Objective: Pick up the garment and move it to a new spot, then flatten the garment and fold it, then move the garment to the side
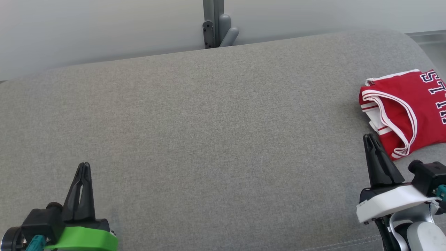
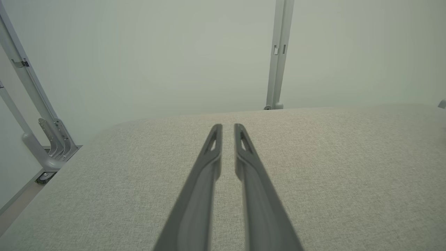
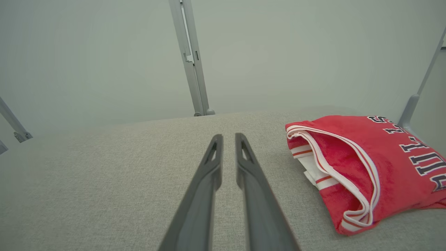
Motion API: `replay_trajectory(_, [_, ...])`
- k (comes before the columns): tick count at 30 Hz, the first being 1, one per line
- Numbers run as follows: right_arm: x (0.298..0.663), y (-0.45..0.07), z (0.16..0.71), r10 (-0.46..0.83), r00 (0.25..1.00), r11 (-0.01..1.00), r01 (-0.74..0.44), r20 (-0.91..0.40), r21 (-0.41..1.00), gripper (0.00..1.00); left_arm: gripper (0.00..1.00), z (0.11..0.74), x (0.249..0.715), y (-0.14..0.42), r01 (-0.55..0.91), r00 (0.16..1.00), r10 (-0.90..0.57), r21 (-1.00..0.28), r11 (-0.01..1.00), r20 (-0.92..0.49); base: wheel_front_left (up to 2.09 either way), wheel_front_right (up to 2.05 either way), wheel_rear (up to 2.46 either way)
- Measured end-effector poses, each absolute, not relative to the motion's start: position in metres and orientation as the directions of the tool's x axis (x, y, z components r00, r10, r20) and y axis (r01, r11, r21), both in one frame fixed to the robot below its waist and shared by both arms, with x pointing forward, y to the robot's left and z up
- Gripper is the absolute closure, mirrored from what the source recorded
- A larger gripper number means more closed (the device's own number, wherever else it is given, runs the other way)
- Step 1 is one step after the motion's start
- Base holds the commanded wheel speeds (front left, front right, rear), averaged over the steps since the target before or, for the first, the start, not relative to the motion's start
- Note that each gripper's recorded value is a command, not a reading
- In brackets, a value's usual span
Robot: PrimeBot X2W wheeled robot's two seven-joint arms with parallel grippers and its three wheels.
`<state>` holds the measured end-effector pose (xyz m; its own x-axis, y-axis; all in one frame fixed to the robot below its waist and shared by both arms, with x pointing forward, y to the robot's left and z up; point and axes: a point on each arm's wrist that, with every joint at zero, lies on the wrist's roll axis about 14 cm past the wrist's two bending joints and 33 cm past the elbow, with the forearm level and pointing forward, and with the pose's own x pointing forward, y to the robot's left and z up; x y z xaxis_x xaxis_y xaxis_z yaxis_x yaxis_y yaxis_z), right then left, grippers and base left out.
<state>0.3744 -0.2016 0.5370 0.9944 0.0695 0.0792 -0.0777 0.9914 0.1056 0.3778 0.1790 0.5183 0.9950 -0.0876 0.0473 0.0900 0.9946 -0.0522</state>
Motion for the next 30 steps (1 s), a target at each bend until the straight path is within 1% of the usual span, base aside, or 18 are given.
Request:
replay_trajectory(12, [0.373, -0.196, 0.527, 0.062, 0.996, 0.938, -0.078, 0.058, 0.337, 1.0, 1.0, 0.507, 0.375, 0.191, 0.039, 0.999, -0.046, -0.287, 0.957, -0.018, 0.0, 0.0, 0.0])
replay_trajectory(15, [0.372, -0.195, 0.525, 0.06, 0.997, 0.919, -0.077, 0.055, 0.387, 1.0, 1.0, 0.505, 0.375, 0.193, 0.026, 0.999, -0.039, -0.339, 0.94, -0.031, 0.0, 0.0, 0.0])
replay_trajectory(16, [0.372, -0.195, 0.525, 0.06, 0.997, 0.919, -0.077, 0.055, 0.387, 1.0, 1.0, 0.505, 0.375, 0.193, 0.026, 0.999, -0.039, -0.339, 0.94, -0.031, 0.0, 0.0, 0.0])
replay_trajectory(23, [0.372, -0.192, 0.521, 0.058, 0.997, 0.859, -0.072, 0.043, 0.507, 1.0, 1.0, 0.501, 0.373, 0.199, -0.007, 0.998, -0.023, -0.464, 0.886, -0.06, 0.0, 0.0, 0.0])
replay_trajectory(30, [0.372, -0.189, 0.518, 0.055, 0.998, 0.801, -0.067, 0.037, 0.596, 1.0, 1.0, 0.497, 0.371, 0.204, -0.038, 0.997, -0.008, -0.558, 0.829, -0.079, 0.0, 0.0, 0.0])
